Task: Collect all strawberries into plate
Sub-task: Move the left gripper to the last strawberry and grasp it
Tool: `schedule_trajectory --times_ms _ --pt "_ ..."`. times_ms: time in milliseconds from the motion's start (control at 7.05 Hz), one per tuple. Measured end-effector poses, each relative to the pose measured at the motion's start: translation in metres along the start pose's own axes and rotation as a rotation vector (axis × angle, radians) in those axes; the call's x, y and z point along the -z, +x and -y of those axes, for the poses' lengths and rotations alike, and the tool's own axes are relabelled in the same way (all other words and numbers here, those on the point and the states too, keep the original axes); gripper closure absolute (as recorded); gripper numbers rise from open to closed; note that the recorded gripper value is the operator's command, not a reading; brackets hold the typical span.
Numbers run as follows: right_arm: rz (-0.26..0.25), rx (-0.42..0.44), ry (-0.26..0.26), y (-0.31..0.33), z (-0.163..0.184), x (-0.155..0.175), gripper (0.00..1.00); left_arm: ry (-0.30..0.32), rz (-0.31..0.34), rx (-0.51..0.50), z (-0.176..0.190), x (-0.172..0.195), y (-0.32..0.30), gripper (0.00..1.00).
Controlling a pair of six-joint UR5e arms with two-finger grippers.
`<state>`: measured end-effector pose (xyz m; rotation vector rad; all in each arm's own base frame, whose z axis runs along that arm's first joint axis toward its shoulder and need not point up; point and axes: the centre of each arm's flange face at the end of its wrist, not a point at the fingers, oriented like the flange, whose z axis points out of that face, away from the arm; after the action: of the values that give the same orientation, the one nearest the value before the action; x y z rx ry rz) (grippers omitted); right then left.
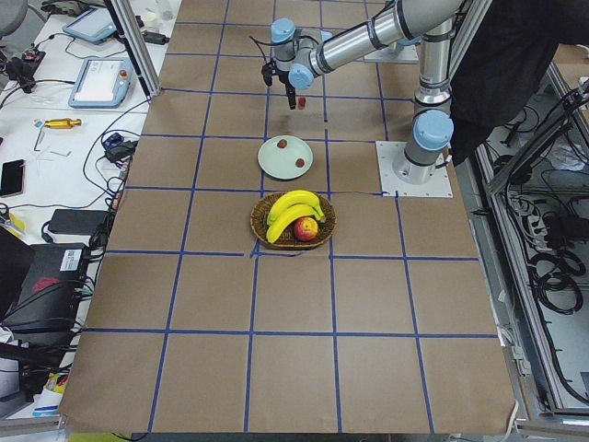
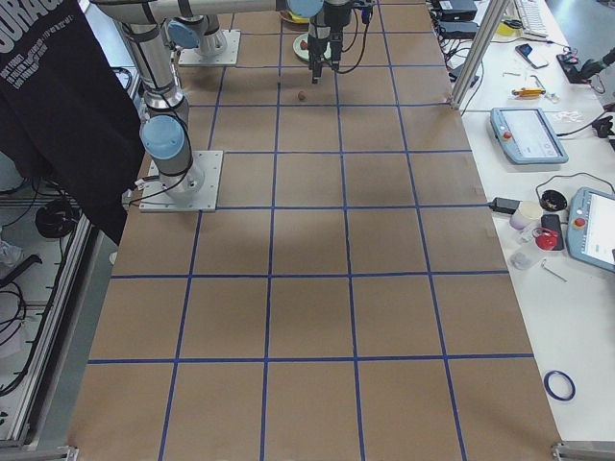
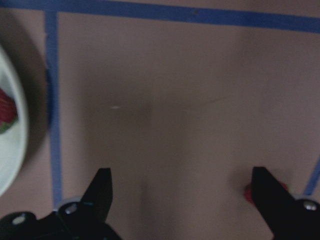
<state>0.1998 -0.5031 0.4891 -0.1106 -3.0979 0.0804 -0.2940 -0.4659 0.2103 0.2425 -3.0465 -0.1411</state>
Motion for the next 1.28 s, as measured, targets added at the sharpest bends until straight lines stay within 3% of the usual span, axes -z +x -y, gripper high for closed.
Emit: schedule_trajectory --times_ms 284,567,709,1135,1277 --pt "0.0 0.0 0.0 0.0 0.0 0.0 0.0 0.002 -0.004 0.021 -0.015 -0.026 0.029 0.05" --pt "0.0 0.001 0.001 0.0 0.0 0.001 0.0 -0.018 0.036 0.017 -0.025 -0.044 0.031 0.1" --pt "0.0 0.0 0.0 0.0 0.0 0.0 0.0 -0.026 0.055 0.019 -0.028 -0.049 0.028 0.28" --pt "0.001 0.0 0.003 0.0 0.0 0.002 0.0 -0.033 0.068 0.024 -0.031 -0.05 0.026 0.59" --pt "0.001 0.0 0.004 0.0 0.0 0.002 0.0 -0.037 0.07 0.022 -0.032 -0.049 0.026 0.63"
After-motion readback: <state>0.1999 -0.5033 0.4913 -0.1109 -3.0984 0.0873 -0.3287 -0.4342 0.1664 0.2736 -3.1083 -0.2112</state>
